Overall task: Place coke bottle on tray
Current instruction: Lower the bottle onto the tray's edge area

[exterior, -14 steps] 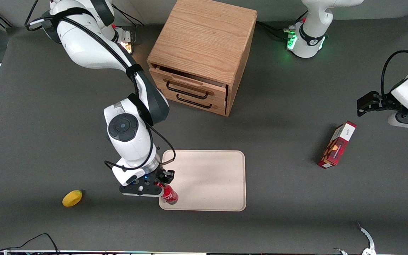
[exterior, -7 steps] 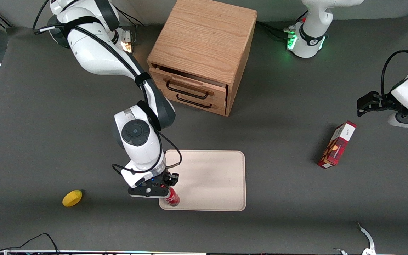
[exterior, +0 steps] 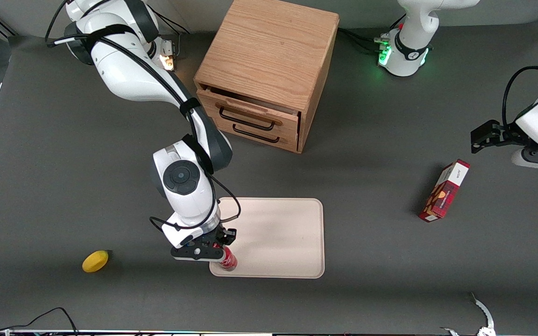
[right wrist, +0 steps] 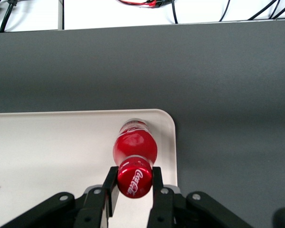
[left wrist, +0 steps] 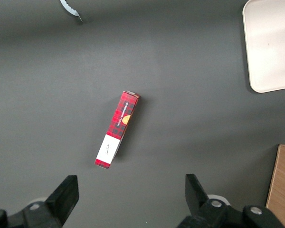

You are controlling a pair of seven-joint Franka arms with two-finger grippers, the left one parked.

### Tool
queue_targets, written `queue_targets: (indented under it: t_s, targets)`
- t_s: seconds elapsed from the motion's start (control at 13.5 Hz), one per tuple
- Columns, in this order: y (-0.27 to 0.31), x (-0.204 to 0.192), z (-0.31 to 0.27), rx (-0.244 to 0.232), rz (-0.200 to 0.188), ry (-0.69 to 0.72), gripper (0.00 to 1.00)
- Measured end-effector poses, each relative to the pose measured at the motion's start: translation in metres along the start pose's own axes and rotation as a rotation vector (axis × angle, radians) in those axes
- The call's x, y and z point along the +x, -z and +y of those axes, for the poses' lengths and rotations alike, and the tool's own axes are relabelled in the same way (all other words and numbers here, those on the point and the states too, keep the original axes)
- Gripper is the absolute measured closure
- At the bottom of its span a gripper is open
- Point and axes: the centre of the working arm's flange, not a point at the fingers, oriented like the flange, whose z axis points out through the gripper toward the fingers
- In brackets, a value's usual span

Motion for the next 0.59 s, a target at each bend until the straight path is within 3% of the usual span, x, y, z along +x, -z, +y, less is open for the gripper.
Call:
queue_targets:
  t_s: [0.52,0.59]
  targets:
    - [-0.0005,-0.0071,-0.0078,-0.009,-0.017,0.012,0.68]
    - [-0.0007,-0.0072,-0.0077,-0.009,-0.018,0.012,0.64]
